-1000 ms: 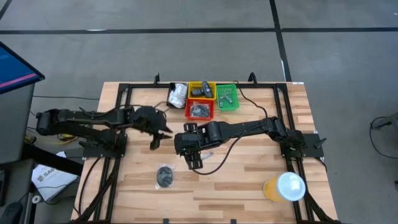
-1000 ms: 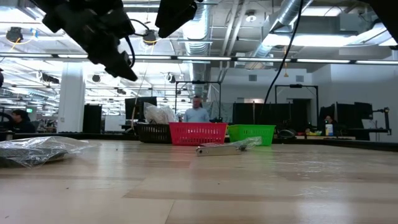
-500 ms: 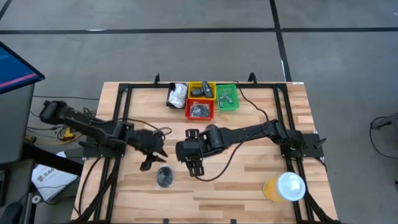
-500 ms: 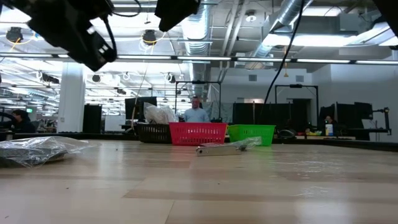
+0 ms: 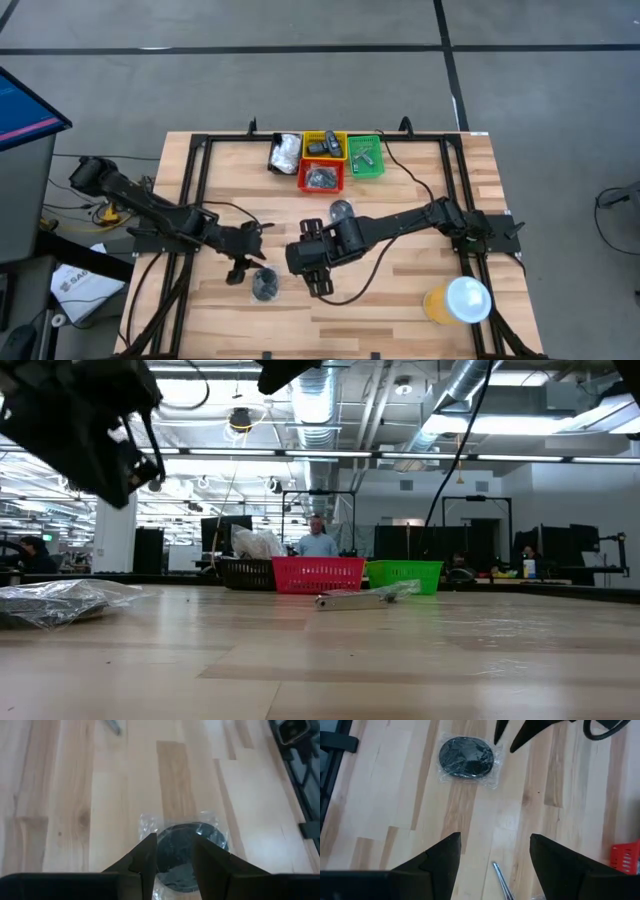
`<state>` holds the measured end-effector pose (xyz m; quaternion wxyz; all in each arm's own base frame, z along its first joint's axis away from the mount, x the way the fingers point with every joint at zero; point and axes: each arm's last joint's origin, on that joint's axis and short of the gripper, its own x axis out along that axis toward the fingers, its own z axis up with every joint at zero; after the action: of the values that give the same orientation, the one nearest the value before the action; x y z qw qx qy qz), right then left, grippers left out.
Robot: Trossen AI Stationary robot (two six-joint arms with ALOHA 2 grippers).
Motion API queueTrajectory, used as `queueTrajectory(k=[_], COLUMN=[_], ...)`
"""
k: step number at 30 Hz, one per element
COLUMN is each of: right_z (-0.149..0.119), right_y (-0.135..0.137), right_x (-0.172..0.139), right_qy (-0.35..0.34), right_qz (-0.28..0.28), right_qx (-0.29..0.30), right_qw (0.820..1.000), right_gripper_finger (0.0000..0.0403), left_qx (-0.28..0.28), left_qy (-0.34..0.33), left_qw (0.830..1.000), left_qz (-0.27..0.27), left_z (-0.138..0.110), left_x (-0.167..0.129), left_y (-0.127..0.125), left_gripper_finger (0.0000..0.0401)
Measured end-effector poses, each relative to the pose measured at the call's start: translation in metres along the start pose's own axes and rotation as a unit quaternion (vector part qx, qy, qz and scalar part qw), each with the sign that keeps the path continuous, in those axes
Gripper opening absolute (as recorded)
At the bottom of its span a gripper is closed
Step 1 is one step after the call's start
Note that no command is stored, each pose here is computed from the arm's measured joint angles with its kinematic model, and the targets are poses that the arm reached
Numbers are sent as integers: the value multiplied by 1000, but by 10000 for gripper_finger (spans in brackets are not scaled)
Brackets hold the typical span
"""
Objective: Pick & Place Travel size toiletries
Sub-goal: Put the black hairbrush into the red bin
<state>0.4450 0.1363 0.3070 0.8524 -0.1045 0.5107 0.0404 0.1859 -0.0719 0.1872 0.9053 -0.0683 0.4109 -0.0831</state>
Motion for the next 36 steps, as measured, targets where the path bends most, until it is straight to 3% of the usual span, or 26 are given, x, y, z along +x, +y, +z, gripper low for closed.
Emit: queueTrajectory(k=[8, 23, 36], right_z=[0, 0, 0], right_y=[0, 0, 0], right_x=[0, 0, 0], right_qy=[-1, -1, -1], right_qz=[0, 0, 0], right_qx=[13, 14, 14], right_qw=[1000, 1000, 1000], right_gripper_finger=[225, 225, 225], left_qx=[-37, -101, -126], left_qy=[-10, -6, 6], left_qw=[999, 995, 991], left_qz=[-17, -20, -39], left_z=[-23, -63, -80], left_x=[14, 27, 30], left_y=[7, 20, 19], left_gripper_finger=[118, 189, 185])
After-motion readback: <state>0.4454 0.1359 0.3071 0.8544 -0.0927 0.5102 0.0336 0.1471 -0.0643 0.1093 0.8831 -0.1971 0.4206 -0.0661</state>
